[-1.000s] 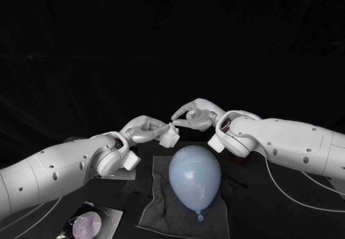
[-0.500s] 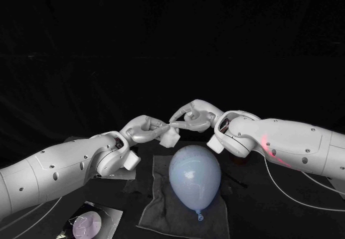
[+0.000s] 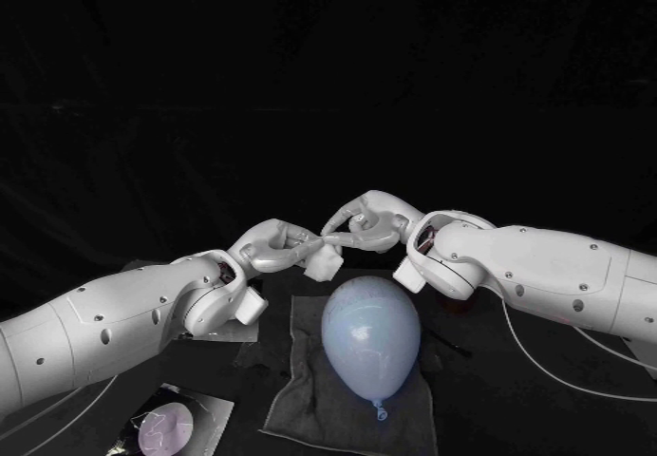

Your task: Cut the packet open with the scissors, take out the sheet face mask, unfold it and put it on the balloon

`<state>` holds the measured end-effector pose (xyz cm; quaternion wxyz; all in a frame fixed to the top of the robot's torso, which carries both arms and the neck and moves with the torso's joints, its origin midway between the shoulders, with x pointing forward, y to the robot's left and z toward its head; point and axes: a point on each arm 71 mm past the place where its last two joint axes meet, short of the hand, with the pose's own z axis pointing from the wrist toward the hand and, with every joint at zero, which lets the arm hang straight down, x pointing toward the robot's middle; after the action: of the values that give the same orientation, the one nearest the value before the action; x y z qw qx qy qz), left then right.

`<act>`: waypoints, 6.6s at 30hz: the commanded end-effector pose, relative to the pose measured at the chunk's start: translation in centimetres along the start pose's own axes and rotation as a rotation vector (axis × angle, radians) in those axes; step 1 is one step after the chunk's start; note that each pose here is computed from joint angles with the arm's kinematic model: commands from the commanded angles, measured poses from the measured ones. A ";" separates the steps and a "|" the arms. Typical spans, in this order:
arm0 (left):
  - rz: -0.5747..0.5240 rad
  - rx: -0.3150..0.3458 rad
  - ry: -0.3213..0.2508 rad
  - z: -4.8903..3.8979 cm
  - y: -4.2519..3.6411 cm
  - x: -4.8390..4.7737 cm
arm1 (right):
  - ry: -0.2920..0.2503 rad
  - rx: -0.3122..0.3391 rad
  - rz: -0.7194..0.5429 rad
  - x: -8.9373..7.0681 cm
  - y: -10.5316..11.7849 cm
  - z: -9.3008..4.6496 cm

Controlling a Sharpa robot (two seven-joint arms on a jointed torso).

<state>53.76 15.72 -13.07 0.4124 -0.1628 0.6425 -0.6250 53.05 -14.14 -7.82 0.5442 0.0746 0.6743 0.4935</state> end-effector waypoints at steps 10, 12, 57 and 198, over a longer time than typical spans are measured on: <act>0.012 0.030 0.023 0.08 -0.42 0.37 | -0.022 -0.009 -0.017 -0.2 0.0 0.1; 0.013 0.030 0.023 0.08 -0.42 0.38 | -0.029 -0.009 -0.018 -0.2 0.0 0.1; 0.089 0.039 -0.025 0.02 -0.58 0.20 | -0.028 0.009 -0.033 -0.3 -0.4 -0.5; 0.181 0.026 -0.177 0.12 -0.82 -0.25 | -0.049 0.082 0.011 0.5 -0.3 -0.6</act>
<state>53.74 15.80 -12.39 0.5196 -0.1530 0.6116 -0.5767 52.56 -14.48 -8.43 0.5587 0.1186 0.6752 0.4667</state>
